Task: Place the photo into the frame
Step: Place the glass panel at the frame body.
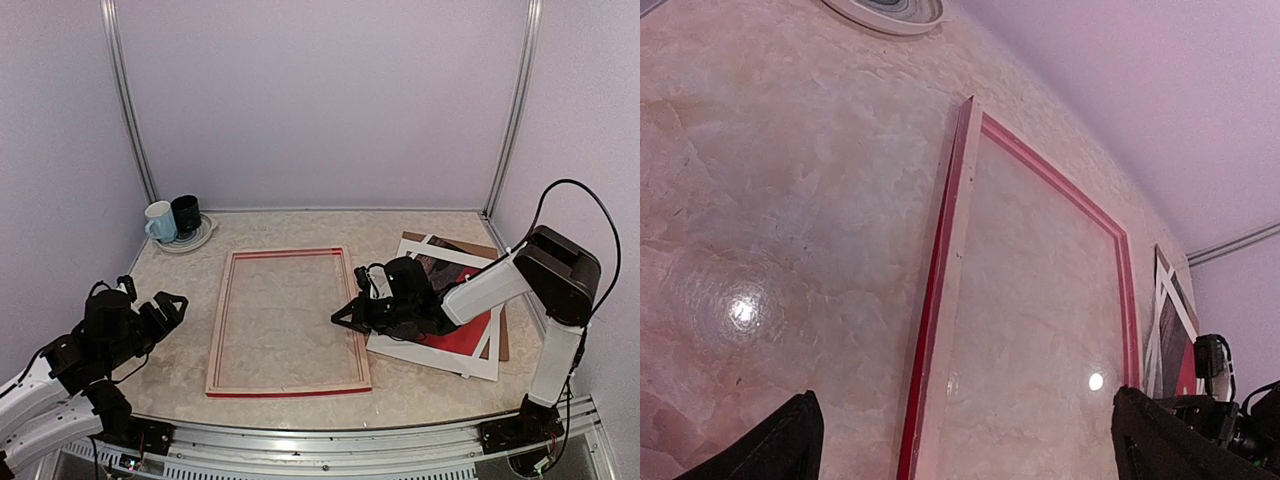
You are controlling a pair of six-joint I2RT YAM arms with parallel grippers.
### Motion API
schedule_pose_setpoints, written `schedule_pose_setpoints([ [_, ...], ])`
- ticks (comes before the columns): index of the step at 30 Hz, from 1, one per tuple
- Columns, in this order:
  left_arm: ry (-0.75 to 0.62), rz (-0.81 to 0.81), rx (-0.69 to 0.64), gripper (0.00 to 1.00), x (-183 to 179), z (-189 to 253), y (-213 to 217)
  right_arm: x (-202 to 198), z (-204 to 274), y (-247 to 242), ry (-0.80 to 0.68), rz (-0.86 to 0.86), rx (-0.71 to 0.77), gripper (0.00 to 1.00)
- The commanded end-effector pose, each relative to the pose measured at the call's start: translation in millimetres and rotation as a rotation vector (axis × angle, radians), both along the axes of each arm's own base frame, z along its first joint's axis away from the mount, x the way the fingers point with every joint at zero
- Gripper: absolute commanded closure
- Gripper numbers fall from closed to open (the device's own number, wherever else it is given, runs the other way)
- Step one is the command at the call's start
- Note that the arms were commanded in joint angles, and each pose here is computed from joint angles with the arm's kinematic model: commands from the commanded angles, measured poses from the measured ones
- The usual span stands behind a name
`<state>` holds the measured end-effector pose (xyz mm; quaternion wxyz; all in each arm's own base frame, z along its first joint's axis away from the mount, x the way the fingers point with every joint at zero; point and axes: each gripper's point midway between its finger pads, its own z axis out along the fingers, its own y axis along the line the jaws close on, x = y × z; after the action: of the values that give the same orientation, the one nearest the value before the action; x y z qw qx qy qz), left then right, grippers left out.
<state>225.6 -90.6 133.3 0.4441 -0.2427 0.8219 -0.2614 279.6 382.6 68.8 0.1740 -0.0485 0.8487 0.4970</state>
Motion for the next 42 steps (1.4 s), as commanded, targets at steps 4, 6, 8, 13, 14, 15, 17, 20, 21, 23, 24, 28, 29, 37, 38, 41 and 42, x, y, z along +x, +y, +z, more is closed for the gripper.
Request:
schedule_pose_setpoints([
  [4, 0.004, 0.005, -0.002, 0.01, -3, -4, 2, 1, 14, -6, -0.034, -0.001, -0.007, 1.00],
  [6, 0.004, 0.006, -0.002, 0.01, -3, -4, 2, 1, 13, -6, -0.034, 0.000, -0.012, 1.00],
  [8, 0.006, 0.008, 0.000, 0.01, -3, -5, 3, 0, 13, -6, -0.034, 0.004, -0.016, 1.00],
  [13, 0.008, 0.009, -0.001, 0.01, -4, -6, 3, -1, 9, -7, -0.026, 0.006, -0.028, 1.00],
  [14, 0.007, 0.009, -0.002, 0.01, -4, -6, 3, 0, 9, -8, -0.025, 0.004, -0.031, 1.00],
  [15, 0.009, 0.009, -0.002, 0.01, -4, -6, 3, 0, 9, -8, -0.026, 0.003, -0.032, 1.00],
  [17, 0.008, 0.010, -0.004, 0.01, -4, -6, 3, -1, 8, -9, -0.026, 0.000, -0.036, 1.00],
  [20, 0.007, 0.011, -0.003, 0.01, -4, -6, 3, 1, 9, -10, -0.029, -0.004, -0.038, 1.00],
  [21, 0.006, 0.011, -0.004, 0.01, -4, -6, 3, 1, 9, -11, -0.030, -0.005, -0.039, 1.00],
  [23, 0.007, 0.012, -0.002, 0.01, -4, -7, 3, 1, 9, -11, -0.032, -0.005, -0.040, 1.00],
  [24, 0.007, 0.012, -0.004, 0.01, -4, -7, 3, 2, 9, -11, -0.034, -0.007, -0.041, 1.00],
  [28, 0.008, 0.010, -0.003, 0.01, -4, -7, 3, 2, 7, -12, -0.035, -0.011, -0.047, 1.00],
  [29, 0.007, 0.012, -0.003, 0.01, -4, -7, 3, 2, 7, -12, -0.035, -0.012, -0.049, 1.00],
  [37, 0.010, 0.011, -0.003, 0.01, -4, -9, 3, 5, 15, -16, -0.073, -0.026, -0.056, 1.00],
  [38, 0.009, 0.011, -0.005, 0.01, -3, -9, 3, 5, 16, -16, -0.074, -0.026, -0.055, 1.00],
  [41, 0.009, 0.010, -0.004, 0.01, -3, -9, 2, 4, 18, -15, -0.078, -0.019, -0.047, 1.00],
  [42, 0.009, 0.010, -0.003, 0.01, -3, -9, 2, 4, 19, -15, -0.080, -0.017, -0.045, 1.00],
])
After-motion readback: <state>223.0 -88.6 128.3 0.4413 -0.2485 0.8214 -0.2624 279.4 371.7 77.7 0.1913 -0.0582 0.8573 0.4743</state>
